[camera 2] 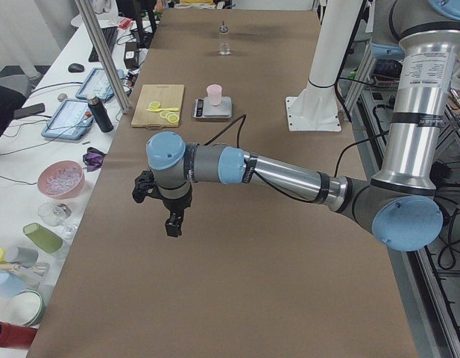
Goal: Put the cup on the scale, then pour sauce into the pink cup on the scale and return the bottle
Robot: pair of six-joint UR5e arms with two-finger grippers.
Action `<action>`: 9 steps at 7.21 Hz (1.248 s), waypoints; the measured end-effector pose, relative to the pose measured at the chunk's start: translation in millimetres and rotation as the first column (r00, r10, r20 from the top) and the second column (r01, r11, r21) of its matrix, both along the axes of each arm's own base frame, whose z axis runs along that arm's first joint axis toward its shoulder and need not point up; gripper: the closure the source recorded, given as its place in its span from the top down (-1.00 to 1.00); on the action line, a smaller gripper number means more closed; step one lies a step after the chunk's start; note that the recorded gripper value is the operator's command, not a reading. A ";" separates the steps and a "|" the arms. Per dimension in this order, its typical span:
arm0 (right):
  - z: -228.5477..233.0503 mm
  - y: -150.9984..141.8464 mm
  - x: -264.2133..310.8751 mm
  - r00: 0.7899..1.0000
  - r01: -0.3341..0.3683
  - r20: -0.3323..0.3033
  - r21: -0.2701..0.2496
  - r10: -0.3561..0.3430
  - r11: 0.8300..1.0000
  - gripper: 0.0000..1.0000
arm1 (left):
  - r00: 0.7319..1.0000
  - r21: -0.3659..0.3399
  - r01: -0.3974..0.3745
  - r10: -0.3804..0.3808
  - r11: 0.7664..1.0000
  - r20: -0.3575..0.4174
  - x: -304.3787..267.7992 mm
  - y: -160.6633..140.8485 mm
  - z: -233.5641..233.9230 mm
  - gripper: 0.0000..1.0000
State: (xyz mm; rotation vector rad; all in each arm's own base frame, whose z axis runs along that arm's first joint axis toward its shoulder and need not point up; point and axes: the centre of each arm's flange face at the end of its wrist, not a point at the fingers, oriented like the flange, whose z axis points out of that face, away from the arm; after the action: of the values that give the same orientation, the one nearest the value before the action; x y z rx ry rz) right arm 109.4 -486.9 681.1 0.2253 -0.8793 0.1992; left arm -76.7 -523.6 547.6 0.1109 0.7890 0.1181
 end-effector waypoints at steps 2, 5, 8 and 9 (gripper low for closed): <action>-22.6 37.4 26.9 0.998 0.007 -0.068 -0.036 -0.009 0.999 1.00 | 1.000 -0.008 0.000 0.000 1.000 0.000 0.0 3.2 4.2 0.98; -22.0 77.4 34.3 0.998 0.017 -0.063 -0.105 -0.024 0.994 1.00 | 1.000 -0.018 0.003 -0.003 1.000 0.000 -0.2 7.6 8.0 0.98; -32.1 82.6 26.1 0.997 0.037 -0.060 -0.130 -0.045 0.991 1.00 | 1.000 -0.033 0.003 -0.003 0.999 0.002 0.0 13.8 16.2 0.98; -42.5 81.3 22.5 0.997 0.046 -0.060 -0.142 -0.055 0.989 1.00 | 1.000 -0.035 0.003 -0.003 0.999 0.002 0.2 14.6 17.6 0.98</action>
State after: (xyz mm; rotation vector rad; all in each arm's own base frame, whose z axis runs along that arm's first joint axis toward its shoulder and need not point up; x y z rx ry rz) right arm 132.0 -405.6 638.7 0.0777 -0.8032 0.2052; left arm -76.5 -509.1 565.2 0.0782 0.7884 0.1018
